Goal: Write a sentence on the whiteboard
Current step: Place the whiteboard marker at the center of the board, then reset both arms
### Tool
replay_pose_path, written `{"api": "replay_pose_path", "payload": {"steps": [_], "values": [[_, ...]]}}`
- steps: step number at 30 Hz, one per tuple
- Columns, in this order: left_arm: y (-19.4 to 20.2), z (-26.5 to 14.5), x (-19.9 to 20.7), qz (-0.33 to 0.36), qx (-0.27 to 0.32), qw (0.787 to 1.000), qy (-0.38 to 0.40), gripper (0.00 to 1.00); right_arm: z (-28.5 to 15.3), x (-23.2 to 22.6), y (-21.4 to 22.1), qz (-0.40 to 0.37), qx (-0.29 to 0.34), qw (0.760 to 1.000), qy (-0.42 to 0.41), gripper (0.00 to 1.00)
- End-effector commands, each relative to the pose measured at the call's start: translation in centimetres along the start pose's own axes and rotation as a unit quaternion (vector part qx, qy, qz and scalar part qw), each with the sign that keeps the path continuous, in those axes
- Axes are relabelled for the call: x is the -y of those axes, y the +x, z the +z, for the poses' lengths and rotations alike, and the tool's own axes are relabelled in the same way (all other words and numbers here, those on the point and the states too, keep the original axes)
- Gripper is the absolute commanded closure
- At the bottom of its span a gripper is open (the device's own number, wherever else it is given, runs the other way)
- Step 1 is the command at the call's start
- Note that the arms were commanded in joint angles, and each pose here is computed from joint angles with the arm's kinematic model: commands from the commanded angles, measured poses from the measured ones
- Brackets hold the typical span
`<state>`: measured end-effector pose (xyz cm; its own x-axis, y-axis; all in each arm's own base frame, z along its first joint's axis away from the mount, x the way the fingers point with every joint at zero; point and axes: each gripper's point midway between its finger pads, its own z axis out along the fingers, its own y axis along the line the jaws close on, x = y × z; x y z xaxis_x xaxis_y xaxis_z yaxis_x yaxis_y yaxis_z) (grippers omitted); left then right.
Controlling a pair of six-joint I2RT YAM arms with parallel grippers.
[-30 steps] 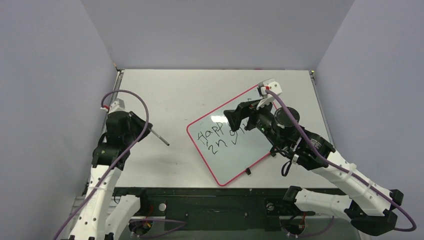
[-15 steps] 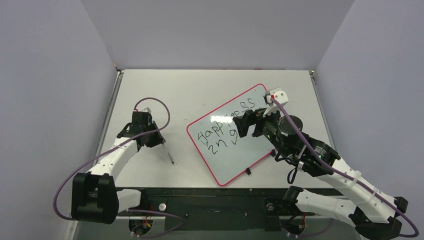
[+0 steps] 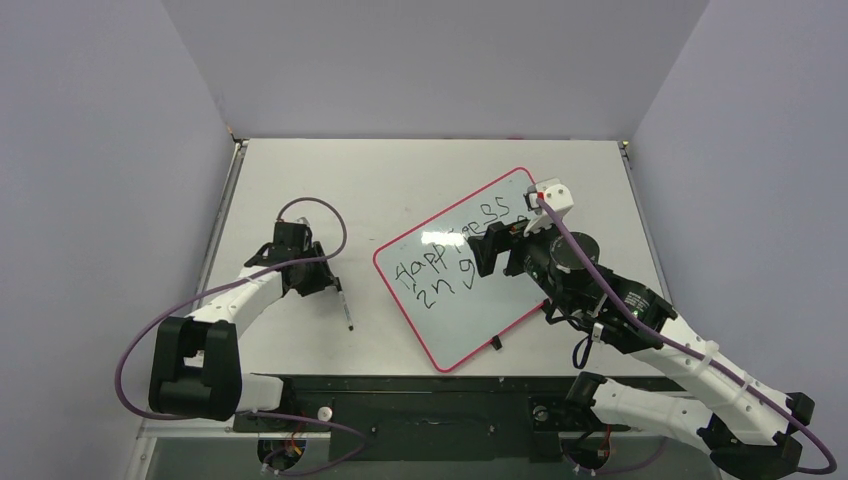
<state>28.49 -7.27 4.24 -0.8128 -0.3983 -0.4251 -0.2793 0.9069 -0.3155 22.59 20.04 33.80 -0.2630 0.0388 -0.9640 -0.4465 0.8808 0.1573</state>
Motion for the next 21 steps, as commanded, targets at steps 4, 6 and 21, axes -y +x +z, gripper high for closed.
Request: {"api": "replay_pose_path", "payload": {"steps": [4,6,21], "values": [[-4.2,-1.5,0.4,0.011,0.073,0.997,-0.02,0.59,-0.1,1.1,-0.3,0.003,0.01,1.0,0.026,0.15],[-5.0,-2.0,-0.2,0.01,0.094,0.995,-0.038,0.58,-0.1,1.6,0.0,0.004,0.011,0.999,0.037,0.15],[-10.5,-6.5,-2.1,0.121,0.396,0.91,-0.032,0.63,-1.3,7.2,1.8,0.037,0.091,0.982,0.159,0.12]]}}
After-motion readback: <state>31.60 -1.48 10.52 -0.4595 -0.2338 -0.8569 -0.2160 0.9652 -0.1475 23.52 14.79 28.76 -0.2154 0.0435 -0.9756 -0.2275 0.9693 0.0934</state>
